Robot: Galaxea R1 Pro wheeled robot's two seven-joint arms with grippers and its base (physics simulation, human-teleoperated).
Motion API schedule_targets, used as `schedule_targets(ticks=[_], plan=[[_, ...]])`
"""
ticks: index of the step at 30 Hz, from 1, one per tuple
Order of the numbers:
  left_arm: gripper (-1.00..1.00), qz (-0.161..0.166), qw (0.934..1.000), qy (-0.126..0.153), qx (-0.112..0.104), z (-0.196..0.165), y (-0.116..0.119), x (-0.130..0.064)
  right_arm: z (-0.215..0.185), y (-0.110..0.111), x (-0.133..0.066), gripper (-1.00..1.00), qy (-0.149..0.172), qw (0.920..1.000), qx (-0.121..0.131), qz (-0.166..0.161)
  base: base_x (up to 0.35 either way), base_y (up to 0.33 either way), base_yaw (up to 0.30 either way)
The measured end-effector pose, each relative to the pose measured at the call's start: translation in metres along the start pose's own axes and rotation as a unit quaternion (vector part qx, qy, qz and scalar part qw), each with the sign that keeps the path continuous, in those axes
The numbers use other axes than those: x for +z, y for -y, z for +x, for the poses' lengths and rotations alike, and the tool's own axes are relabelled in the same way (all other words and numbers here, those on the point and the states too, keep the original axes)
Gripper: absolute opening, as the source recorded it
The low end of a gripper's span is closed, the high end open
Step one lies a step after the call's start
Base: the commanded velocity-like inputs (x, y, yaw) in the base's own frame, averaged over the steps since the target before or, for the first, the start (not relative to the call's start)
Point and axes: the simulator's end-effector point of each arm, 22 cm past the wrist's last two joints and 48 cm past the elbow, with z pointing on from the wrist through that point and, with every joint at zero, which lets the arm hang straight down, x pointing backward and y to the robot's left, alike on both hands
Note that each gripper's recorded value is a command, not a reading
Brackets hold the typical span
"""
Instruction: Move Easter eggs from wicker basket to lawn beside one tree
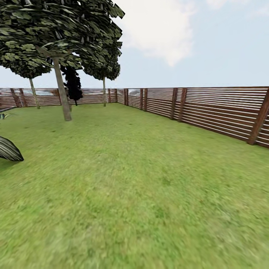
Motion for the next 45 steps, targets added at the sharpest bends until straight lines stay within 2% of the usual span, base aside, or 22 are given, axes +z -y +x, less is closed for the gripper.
schedule_targets(ticks=[11, 25, 45], plan=[[1.00, 0.000, 1.0000, 0.000, 0.000, -0.0002, 0.0000, 0.0000, 0.0000, 0.0001, 0.0000, 1.00, 0.000, 1.0000, 0.000, 0.000, 0.337, 0.000, 0.007], [1.00, 0.000, 1.0000, 0.000, 0.000, 0.0002, 0.0000, 0.0000, 0.0000, 0.0006, 0.0000, 1.00, 0.000, 1.0000, 0.000, 0.001, 0.337, 0.000, 0.138], [1.00, 0.000, 1.0000, 0.000, 0.000, -0.0001, -0.0001, 0.0000, 0.0000, 0.0006, 0.0000, 1.00, 0.000, 1.0000, 0.000, 0.001, 0.337, 0.000, 0.003]])
